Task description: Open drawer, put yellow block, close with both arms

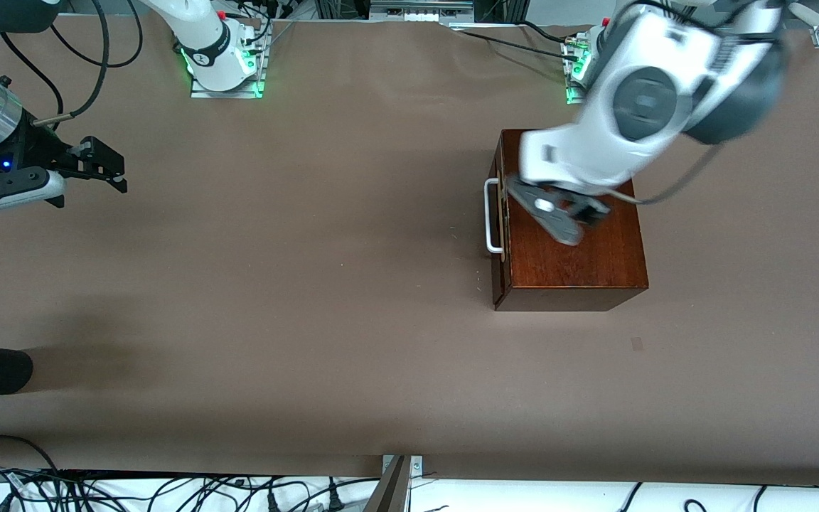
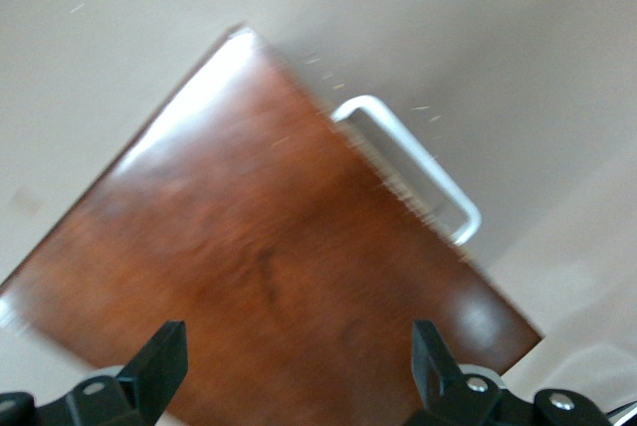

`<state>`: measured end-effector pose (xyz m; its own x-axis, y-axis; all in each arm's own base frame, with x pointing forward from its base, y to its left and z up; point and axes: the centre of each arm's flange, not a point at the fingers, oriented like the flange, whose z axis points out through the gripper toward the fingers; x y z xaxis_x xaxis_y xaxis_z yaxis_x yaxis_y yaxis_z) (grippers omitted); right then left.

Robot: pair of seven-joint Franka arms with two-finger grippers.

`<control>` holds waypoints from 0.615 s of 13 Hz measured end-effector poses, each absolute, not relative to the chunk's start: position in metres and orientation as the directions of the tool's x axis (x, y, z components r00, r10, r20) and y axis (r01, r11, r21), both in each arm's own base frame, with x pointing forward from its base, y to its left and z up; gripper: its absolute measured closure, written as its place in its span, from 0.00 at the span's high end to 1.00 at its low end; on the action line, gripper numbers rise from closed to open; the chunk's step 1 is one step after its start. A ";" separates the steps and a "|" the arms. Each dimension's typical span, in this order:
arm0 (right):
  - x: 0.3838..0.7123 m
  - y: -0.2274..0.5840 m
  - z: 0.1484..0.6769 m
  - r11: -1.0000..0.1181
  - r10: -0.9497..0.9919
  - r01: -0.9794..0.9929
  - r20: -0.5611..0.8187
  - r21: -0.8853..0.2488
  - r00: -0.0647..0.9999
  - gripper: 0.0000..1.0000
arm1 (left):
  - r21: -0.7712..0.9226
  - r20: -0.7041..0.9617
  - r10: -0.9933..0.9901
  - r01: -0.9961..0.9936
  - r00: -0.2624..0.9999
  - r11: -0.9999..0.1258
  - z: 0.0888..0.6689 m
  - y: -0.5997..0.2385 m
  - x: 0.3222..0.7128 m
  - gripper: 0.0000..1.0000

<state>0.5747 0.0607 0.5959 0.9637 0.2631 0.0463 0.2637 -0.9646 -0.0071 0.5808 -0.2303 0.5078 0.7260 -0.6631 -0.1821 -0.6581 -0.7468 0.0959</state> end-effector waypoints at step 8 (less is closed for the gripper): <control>0.575 0.061 0.596 -0.965 0.263 0.264 0.046 -0.007 0.964 1.00 | -0.059 -0.111 -0.313 -0.320 0.943 -0.946 0.580 -0.085 0.611 1.00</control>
